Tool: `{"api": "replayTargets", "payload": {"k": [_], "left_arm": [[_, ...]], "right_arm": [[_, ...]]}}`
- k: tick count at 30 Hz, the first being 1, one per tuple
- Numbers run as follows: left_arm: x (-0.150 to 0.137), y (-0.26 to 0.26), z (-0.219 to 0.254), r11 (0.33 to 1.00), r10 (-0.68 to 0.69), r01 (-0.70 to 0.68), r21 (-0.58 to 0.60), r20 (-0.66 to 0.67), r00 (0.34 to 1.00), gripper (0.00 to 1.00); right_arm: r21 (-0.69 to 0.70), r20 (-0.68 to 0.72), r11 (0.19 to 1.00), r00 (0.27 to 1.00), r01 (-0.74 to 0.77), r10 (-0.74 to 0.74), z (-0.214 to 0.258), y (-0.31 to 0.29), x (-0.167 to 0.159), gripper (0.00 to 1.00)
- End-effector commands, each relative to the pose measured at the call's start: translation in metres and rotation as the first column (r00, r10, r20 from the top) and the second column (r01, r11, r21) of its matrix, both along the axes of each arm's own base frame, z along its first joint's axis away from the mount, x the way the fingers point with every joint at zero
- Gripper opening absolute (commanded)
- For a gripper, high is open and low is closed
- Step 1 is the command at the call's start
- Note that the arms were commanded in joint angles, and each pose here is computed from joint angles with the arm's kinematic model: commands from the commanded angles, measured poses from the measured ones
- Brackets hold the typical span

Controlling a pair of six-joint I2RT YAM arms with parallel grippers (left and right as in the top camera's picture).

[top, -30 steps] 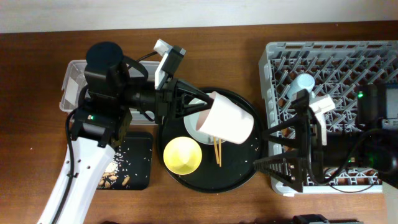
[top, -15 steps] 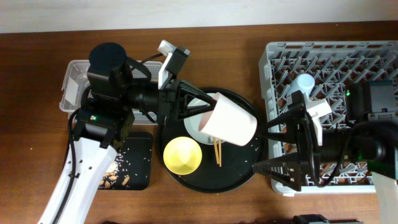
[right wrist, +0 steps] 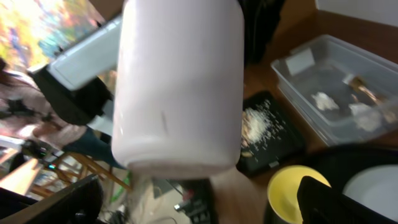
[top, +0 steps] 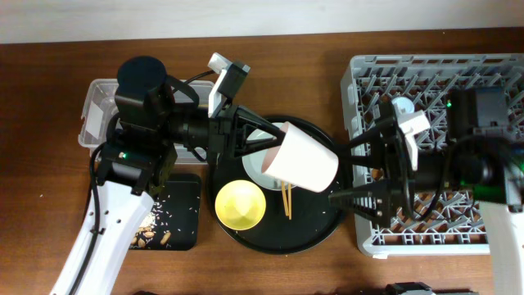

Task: Sort waste into correct bins and load items into the dishwasher rack

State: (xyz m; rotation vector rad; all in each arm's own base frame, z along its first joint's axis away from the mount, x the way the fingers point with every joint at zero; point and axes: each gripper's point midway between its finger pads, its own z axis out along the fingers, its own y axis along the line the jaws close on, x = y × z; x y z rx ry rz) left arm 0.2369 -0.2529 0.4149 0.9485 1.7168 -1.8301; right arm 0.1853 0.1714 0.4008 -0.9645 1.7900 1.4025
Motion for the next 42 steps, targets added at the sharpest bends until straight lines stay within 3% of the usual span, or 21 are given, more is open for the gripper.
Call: {"api": "replayTargets", "payload": {"k": [1,15,26,34,42], "left_arm": [[-0.004,0.000,0.004,1.000,-0.020,0.020,-0.006,0.013,1.000,0.00],[-0.004,0.000,0.005,1.000,-0.020,0.020,-0.008,0.020,1.000,0.00],[-0.005,-0.003,0.005,1.000,-0.022,0.023,-0.012,0.047,0.999,0.00],[0.003,-0.010,0.004,0.999,0.040,-0.040,-0.010,0.074,0.996,0.00],[0.003,-0.010,0.004,0.999,0.040,-0.039,-0.012,0.086,0.996,0.00]], "right_arm": [[0.116,0.040,0.991,0.998,-0.059,0.055,0.017,0.005,-0.003,0.98],[0.189,0.016,0.966,0.985,-0.174,0.174,0.012,0.026,0.008,0.98],[0.188,0.039,0.966,0.984,-0.180,0.176,0.012,0.027,0.011,1.00],[0.192,-0.015,0.967,0.984,-0.169,0.175,0.012,0.027,0.011,0.94],[0.191,-0.013,0.967,0.984,-0.169,0.175,0.012,0.027,0.011,0.79]]}}
